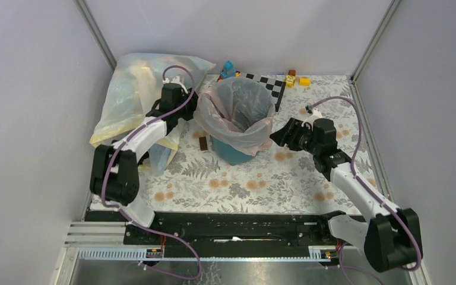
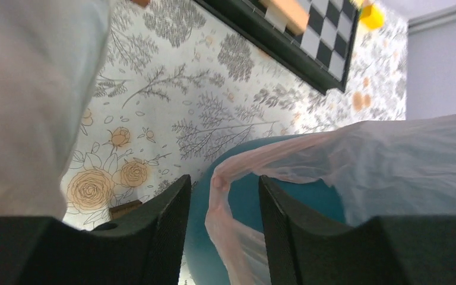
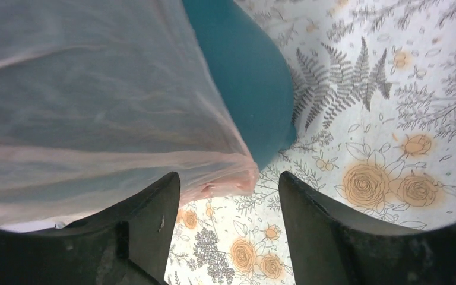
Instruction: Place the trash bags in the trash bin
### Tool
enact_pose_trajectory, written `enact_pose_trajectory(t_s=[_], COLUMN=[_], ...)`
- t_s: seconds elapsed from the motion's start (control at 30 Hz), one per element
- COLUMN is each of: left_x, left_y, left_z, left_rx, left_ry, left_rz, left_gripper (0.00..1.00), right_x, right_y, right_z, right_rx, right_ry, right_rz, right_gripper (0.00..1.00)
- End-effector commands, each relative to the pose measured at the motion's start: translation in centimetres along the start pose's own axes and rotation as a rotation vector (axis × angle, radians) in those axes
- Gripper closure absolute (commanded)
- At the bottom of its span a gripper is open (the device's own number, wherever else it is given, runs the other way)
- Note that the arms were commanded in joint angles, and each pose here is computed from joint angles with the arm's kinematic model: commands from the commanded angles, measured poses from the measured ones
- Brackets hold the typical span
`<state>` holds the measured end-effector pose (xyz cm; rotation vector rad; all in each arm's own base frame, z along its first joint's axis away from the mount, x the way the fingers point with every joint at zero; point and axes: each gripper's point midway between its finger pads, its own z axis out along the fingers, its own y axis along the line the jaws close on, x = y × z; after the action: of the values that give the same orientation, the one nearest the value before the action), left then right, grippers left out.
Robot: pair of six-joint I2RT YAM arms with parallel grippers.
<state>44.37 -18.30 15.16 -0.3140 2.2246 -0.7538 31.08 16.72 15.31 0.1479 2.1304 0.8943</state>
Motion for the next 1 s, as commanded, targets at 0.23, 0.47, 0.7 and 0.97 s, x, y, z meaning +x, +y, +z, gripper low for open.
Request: enact_pose_trajectory(t_s=[0.23, 0.47, 0.7, 0.97], left_x=[-5.6, -2.4, 0.9, 2.0], left_y=[-0.7, 0.7, 1.3, 2.3], left_z=[-6.6, -4.5, -0.3, 0.4], left_rx=[-0.081, -0.059, 0.02, 0.011], left_ry=[-0.301, -0.204, -0.095, -0.071], left_rz=[-0.009, -0.011, -0.057, -0.054], left_gripper=[0.31, 0.46, 0.62, 0.63], right_x=[-3.5, -4.0, -3.7, -3.7], right_y=[2.8, 3.3, 3.3, 2.8], right_z=[-4.2, -4.6, -4.3, -4.8], right_rx=[-0.064, -0.079, -0.083, -0.055], right_ry=[-0.212, -0.231, -0.21, -0.224], right_rz=[-0.136, -0.147, -0.134, -0.149], right_gripper=[0.21, 0.2, 0.2, 0.19])
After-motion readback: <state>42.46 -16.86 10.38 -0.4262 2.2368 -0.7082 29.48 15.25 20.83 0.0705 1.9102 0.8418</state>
